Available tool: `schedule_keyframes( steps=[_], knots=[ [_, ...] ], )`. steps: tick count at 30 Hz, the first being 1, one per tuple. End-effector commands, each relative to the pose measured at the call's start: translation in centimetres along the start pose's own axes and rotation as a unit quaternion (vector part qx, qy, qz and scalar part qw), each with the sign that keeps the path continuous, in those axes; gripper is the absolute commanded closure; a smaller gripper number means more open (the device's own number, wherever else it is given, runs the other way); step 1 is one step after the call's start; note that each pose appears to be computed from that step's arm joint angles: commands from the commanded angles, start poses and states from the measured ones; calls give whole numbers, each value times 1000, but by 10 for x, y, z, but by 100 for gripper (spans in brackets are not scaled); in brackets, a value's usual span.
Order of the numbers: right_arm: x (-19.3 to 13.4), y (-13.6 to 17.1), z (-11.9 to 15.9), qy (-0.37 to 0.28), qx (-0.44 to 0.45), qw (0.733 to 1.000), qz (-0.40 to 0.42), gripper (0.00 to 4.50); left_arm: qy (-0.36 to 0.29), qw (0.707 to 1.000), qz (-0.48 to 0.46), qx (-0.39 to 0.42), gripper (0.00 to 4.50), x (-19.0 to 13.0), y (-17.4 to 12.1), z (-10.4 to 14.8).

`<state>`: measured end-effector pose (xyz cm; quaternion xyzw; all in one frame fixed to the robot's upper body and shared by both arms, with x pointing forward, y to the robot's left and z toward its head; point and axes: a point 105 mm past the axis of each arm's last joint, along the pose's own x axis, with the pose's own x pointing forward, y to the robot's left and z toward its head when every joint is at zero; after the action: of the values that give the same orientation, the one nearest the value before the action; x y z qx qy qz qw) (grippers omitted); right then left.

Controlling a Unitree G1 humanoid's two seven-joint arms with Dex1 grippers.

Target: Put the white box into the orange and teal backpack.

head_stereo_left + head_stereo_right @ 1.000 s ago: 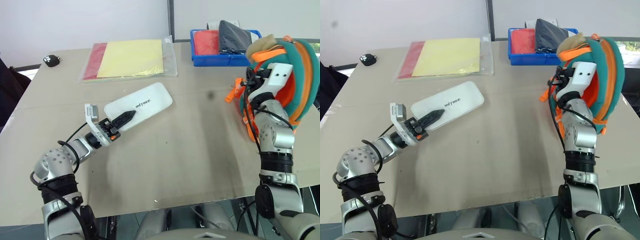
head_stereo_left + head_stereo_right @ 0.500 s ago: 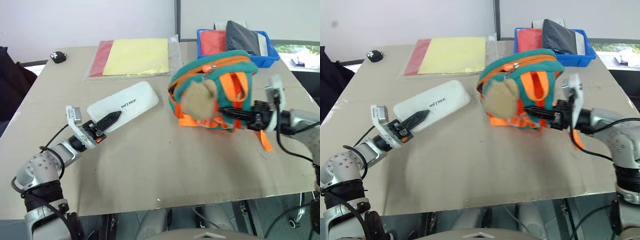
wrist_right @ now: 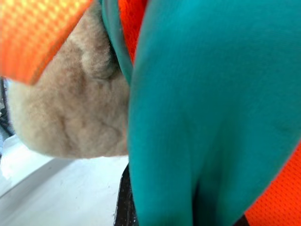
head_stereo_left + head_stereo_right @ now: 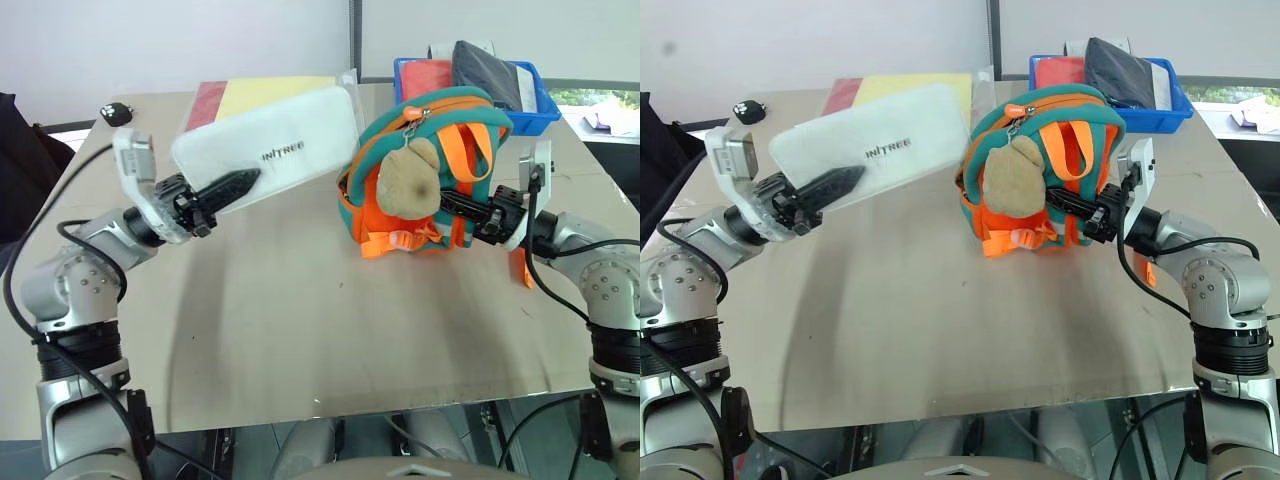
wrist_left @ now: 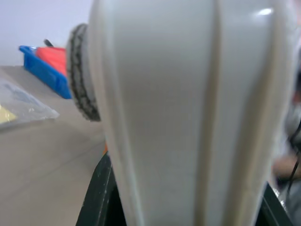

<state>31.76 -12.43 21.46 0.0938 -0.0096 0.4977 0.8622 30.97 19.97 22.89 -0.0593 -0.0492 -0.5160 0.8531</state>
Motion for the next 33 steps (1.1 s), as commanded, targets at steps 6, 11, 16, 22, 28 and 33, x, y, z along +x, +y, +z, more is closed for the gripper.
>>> schedule_keyframes(
  steps=[6, 11, 16, 22, 28, 33],
  knots=[
    [6, 7, 10, -22, -22, 1000, 3, 447, 1, 997, -71, 43, 341, 13, -16, -8],
    [11, 9, 11, -23, -22, 999, 6, 447, 74, 982, -120, 125, 341, 27, -25, -27],
    [17, 11, 11, -24, -24, 999, 7, 447, 117, 953, -166, 224, 341, 49, -27, -26],
    [25, 14, 13, -33, -27, 999, 12, 447, 159, 931, -171, 281, 341, 74, -16, -30],
    [31, 17, 12, -39, -28, 999, 11, 447, 175, 950, -173, 194, 341, 111, -21, -49],
    [32, 17, 10, -42, -28, 999, 8, 447, 152, 962, -214, 78, 341, 134, -45, -45]
  ],
)
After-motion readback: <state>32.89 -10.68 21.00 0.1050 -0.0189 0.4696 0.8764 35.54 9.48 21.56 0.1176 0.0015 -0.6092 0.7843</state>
